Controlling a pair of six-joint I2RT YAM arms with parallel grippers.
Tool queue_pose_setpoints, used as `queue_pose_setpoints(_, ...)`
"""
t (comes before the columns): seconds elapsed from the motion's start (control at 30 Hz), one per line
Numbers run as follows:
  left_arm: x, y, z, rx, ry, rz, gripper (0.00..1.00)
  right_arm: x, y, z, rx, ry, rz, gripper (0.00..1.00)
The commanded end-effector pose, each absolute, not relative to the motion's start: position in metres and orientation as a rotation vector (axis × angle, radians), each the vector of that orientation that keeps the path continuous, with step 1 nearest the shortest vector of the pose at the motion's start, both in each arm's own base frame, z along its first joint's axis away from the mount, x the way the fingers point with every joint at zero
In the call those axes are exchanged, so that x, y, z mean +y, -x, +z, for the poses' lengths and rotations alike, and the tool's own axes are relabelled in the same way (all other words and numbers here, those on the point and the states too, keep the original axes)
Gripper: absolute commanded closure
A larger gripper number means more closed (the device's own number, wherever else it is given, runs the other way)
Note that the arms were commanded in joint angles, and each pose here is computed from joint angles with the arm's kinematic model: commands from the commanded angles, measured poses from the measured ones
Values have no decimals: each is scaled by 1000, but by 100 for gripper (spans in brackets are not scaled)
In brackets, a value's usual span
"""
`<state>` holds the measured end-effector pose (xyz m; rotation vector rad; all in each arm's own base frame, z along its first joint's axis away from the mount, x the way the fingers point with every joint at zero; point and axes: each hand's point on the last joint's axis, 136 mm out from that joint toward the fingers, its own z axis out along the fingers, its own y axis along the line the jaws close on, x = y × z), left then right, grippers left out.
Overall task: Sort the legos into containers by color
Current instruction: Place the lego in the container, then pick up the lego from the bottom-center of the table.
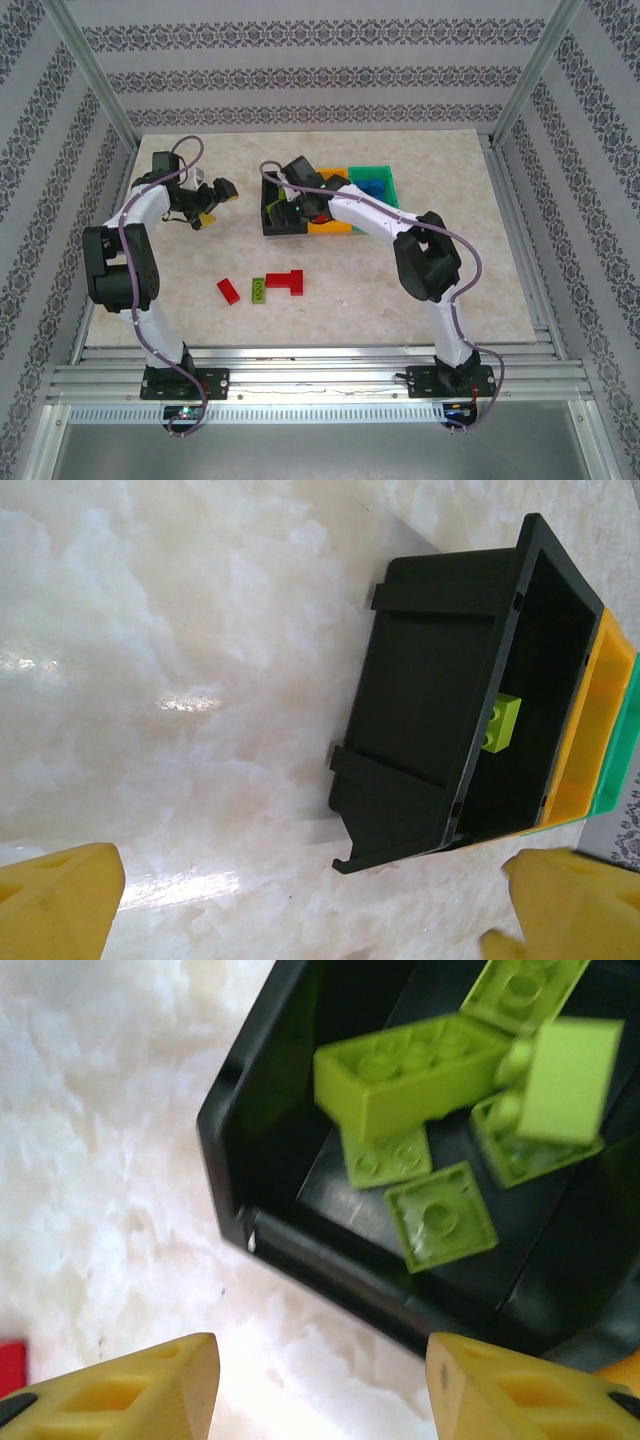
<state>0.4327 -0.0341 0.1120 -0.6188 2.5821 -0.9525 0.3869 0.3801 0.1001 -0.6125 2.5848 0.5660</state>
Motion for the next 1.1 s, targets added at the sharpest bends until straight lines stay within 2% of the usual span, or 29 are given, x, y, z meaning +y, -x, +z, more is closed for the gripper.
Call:
queue_pose_setpoints(0.0,-33,-434,107,2562,649,-994,1,391,-362,131,2521,651,625,43)
queue_pose_setpoints(0.5,-30,-434,106,2575,648,-979,1,414,-245,126,2555,833,684,43)
queue_pose_setpoints(0.9,-34,-434,113,2545,644,-1024,1,436,-186,105,2609,890,721,42)
queue_pose_setpoints(1.07,-35,-435,116,2537,639,-1030,1,427,-173,99,2636,853,722,43)
